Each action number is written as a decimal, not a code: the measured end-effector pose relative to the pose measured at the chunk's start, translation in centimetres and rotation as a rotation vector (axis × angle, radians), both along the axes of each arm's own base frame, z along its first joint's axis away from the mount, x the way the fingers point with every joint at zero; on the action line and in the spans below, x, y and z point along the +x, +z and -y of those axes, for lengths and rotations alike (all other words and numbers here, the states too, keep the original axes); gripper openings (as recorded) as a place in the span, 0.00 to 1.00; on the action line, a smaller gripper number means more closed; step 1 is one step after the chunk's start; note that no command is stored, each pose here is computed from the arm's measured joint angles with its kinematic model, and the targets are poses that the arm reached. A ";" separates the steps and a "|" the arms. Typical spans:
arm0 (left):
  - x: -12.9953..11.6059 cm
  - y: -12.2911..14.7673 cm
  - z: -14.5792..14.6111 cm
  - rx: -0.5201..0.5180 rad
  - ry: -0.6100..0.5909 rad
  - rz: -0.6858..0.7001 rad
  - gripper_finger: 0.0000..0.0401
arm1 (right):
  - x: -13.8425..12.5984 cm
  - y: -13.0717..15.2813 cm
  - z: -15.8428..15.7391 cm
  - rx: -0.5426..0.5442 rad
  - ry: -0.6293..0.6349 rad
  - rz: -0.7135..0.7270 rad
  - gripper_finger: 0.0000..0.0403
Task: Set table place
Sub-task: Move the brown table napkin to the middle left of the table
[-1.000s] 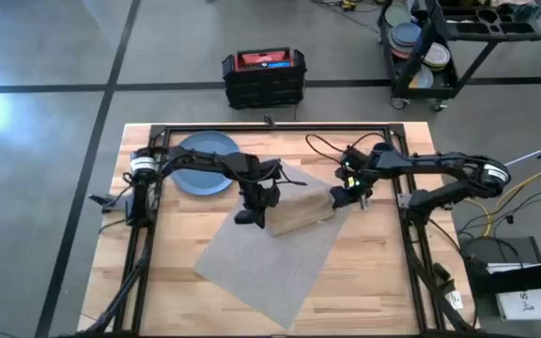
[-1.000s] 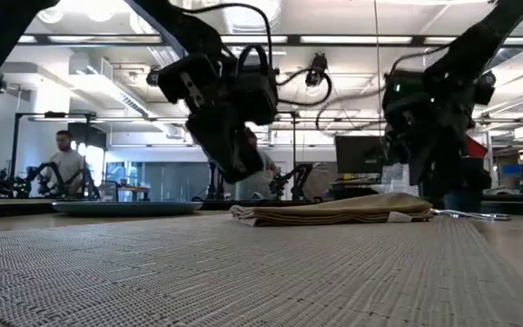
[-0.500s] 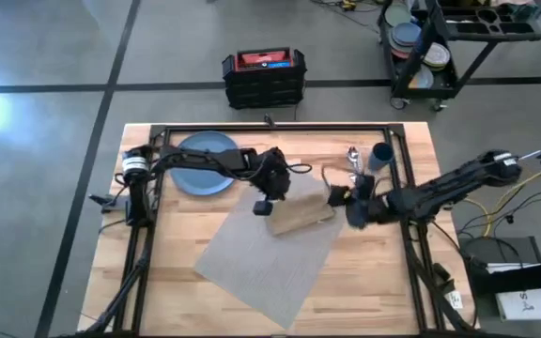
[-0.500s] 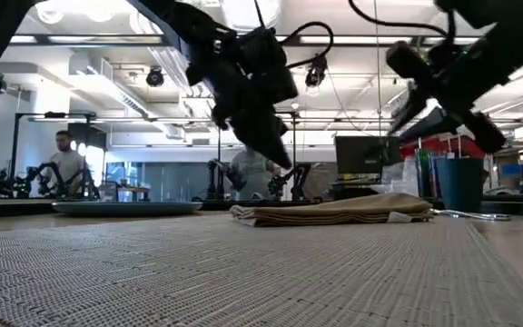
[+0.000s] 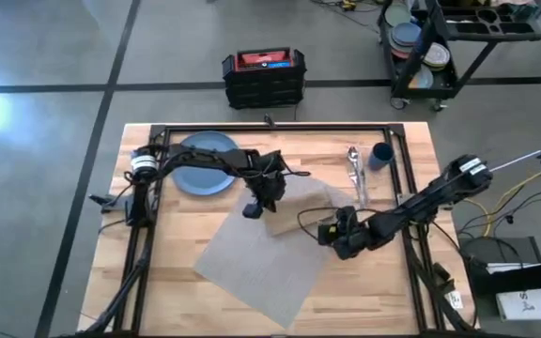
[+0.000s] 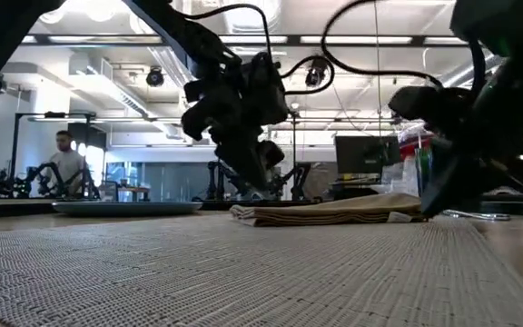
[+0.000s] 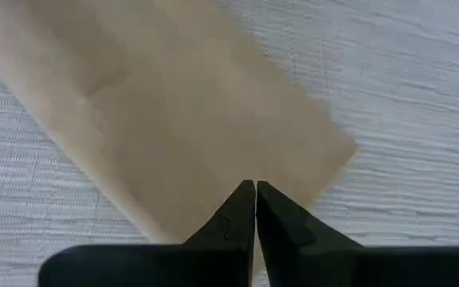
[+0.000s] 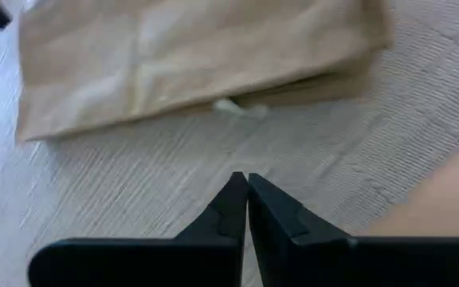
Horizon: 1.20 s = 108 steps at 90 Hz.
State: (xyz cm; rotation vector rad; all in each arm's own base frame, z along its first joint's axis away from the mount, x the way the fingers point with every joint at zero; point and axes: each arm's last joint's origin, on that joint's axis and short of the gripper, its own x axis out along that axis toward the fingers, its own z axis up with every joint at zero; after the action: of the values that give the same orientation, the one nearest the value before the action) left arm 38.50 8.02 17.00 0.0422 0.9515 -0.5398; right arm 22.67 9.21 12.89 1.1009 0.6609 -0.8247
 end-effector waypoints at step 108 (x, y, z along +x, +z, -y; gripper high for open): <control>-10.1 -1.6 2.9 -0.218 0.137 -0.874 0.00 | -0.3 0.0 -0.5 0.085 0.337 -0.133 0.00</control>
State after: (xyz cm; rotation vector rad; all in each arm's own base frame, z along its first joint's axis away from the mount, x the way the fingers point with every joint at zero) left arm 28.42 5.09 15.39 -0.4877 1.7208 -0.5346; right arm 22.33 9.73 12.90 0.9808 0.9702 -0.5859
